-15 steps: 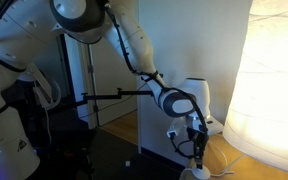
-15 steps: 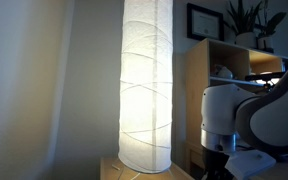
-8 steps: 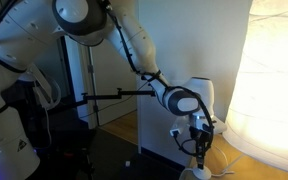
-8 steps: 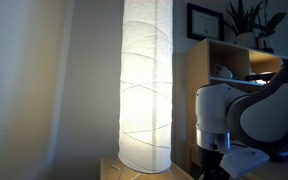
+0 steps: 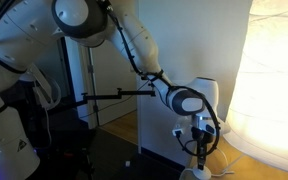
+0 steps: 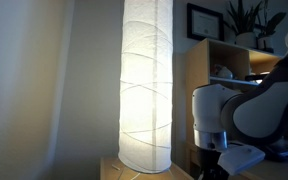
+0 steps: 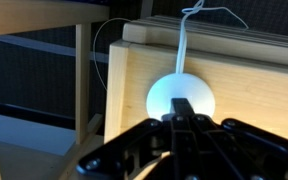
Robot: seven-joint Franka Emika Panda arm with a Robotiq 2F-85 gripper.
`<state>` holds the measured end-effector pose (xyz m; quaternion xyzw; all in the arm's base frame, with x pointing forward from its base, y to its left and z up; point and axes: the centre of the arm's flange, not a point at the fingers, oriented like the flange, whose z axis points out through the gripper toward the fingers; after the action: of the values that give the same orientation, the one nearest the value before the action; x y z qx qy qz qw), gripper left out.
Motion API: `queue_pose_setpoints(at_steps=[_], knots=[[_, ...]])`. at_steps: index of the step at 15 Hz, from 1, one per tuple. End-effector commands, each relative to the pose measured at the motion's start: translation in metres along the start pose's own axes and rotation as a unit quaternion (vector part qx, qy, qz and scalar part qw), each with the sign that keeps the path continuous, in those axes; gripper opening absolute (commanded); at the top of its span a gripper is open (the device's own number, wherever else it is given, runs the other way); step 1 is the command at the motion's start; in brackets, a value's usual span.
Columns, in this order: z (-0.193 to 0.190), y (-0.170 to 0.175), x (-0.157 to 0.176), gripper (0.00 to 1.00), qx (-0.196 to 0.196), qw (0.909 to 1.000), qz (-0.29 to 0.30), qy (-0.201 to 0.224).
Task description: Turn off the lamp
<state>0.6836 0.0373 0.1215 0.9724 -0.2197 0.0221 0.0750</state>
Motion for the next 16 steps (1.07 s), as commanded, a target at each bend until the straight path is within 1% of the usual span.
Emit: queue_pose_setpoints(at_steps=[1,2,6,9,12,16], knots=[[0.032,0.002,-0.005,0.0,-0.01,0.9998,-0.016,-0.005],[0.034,0.001,-0.005,0.0,-0.016,0.9997,-0.017,-0.004],[0.027,0.001,-0.007,0.0,-0.014,0.9996,-0.023,0.005],[0.011,0.006,-0.014,0.0,-0.013,0.9993,-0.028,0.02],[-0.006,0.02,-0.027,0.0,0.013,0.998,-0.033,0.053],[-0.019,0.041,-0.051,0.0,0.052,0.9921,-0.033,0.109]])
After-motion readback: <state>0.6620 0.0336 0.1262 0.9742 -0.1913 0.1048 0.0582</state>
